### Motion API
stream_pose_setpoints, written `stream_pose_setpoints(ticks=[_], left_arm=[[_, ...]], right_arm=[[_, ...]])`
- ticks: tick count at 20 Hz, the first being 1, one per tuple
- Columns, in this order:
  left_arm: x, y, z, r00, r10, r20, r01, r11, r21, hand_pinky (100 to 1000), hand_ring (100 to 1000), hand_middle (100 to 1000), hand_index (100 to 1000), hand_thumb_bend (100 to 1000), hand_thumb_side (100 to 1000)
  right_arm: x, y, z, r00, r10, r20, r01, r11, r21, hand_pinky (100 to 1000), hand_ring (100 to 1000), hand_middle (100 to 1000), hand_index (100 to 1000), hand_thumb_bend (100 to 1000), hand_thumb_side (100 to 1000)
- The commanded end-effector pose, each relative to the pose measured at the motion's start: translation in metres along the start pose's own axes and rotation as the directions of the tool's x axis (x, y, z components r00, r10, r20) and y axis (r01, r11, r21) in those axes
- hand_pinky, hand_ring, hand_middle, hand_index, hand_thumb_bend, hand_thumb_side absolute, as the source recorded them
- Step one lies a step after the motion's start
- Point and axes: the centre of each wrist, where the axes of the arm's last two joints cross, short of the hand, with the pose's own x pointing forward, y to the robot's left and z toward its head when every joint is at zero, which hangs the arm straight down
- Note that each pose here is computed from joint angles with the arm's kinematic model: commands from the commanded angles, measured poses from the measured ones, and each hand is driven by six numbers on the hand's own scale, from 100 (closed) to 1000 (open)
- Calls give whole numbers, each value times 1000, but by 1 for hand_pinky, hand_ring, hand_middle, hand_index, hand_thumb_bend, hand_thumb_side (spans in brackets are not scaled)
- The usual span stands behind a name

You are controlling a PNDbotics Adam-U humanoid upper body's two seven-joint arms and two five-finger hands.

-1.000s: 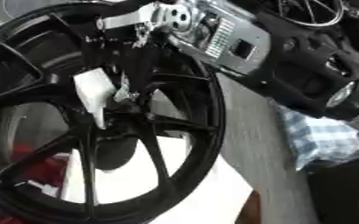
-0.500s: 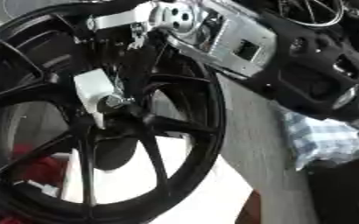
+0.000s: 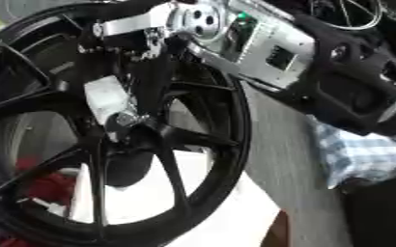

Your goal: Pull the pin out of the wheel hub.

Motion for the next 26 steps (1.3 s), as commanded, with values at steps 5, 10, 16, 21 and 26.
stream_pose_setpoints(ticks=[5,10,16,21,26], left_arm=[[5,0,-1,1000,-8,16,8,1000,-6,876,637,585,780,100,801],[5,-1,-1,1000,-9,13,9,1000,-8,877,638,587,780,100,802],[5,-1,-1,1000,-8,10,8,1000,-10,879,638,586,781,100,802],[5,-2,-1,1000,-7,10,7,1000,-10,880,638,585,780,100,802],[5,-2,-1,1000,-5,9,5,1000,-11,880,638,584,780,100,802]], right_arm=[[-2,-8,1,999,16,-28,-17,1000,-20,746,774,701,743,469,100],[-2,-8,1,1000,17,-24,-18,999,-29,743,770,689,733,449,100],[-3,-7,0,999,15,-28,-15,1000,-26,739,762,667,717,408,100],[-2,-6,1,1000,13,-23,-14,1000,-25,731,746,622,679,366,100],[-4,-4,3,999,18,-30,-18,1000,-15,733,743,620,677,336,100]])
